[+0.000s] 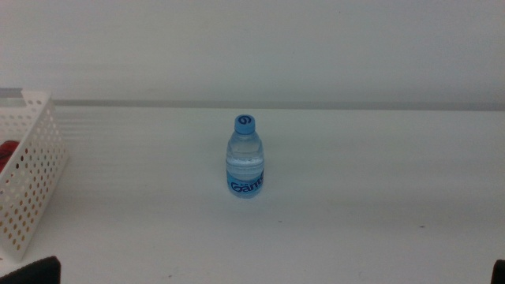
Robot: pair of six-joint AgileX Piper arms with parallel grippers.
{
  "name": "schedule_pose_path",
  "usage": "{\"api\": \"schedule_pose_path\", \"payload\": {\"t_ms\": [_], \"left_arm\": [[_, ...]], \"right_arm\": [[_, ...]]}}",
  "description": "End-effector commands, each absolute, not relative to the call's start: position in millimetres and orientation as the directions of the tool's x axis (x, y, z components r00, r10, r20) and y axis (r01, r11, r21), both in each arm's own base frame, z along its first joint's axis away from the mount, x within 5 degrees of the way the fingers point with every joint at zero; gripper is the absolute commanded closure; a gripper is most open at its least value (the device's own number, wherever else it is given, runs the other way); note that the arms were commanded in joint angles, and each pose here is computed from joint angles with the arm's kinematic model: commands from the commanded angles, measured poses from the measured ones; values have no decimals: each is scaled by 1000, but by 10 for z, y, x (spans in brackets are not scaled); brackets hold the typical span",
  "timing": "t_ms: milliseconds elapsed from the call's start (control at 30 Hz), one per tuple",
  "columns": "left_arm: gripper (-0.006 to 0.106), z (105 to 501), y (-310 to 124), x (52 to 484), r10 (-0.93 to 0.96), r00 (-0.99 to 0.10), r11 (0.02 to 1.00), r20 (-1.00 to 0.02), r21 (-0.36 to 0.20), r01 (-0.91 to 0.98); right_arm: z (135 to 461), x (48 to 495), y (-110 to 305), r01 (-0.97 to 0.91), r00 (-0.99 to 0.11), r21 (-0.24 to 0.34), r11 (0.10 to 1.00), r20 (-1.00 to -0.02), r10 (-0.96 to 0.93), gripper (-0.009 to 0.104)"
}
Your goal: Use arms to grab the bottles and put them into the dustbin to the left of the table.
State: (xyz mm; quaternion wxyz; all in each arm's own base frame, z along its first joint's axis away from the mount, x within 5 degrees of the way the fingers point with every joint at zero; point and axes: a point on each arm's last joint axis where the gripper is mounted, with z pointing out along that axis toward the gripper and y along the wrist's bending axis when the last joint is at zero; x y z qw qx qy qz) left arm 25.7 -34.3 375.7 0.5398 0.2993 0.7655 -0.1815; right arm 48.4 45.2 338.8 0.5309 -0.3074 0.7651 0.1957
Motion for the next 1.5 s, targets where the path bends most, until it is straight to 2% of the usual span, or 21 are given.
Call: {"api": "schedule_pose_path", "payload": {"t_ms": [0, 133, 200, 267, 333, 500, 600, 667, 800, 867, 1000, 1133, 1467], "left_arm": [[7, 3768, -343, 259, 247, -223, 755, -943, 43, 654], [7, 3762, -395, 513, 193, -119, 806, -974, 88, 585], [7, 3615, -482, 738, 165, -101, 827, -981, 82, 556], [7, 3396, -579, 983, 108, -101, 852, -989, 40, 521], [7, 3071, -686, 1240, 58, -130, 875, -990, -12, 485], [7, 2437, -905, 1661, 22, -241, 901, -970, -85, 425], [7, 2232, -1009, 1850, 78, -236, 902, -969, -32, 430], [7, 2135, -1073, 1943, 109, -197, 894, -974, 9, 447], [7, 1899, -1180, 2052, 77, -243, 881, -967, -49, 471], [7, 1795, -1231, 2087, 80, -247, 867, -966, -54, 495], [7, 1613, -1312, 2146, 24, -257, 861, -966, -111, 496], [7, 1479, -1395, 2262, 8, -229, 856, -973, -112, 505], [7, 1286, -1650, 2645, 6, -269, 849, -963, -137, 511]], "right_arm": [[3376, 481, 452, -680, -245, -27, 733, -934, -261, 3], [3376, 481, 452, -680, -245, -27, 733, -934, -261, 3], [3376, 481, 452, -680, -245, -27, 733, -934, -261, 3], [3376, 481, 452, -680, -245, -27, 733, -934, -261, 3], [3376, 481, 452, -680, -245, -27, 733, -934, -261, 3], [3376, 481, 452, -680, -245, -27, 733, -934, -261, 3], [3376, 481, 452, -680, -245, -27, 733, -934, -261, 3], [3376, 481, 452, -680, -245, -27, 733, -934, -261, 3], [3376, 480, 453, -680, -246, -25, 732, -934, -260, 3], [3376, 480, 453, -680, -246, -25, 732, -934, -260, 3], [3376, 480, 453, -680, -246, -25, 732, -934, -260, 3], [3376, 480, 453, -680, -246, -25, 732, -934, -260, 3], [3376, 480, 453, -680, -246, -25, 732, -934, -260, 3]]}}
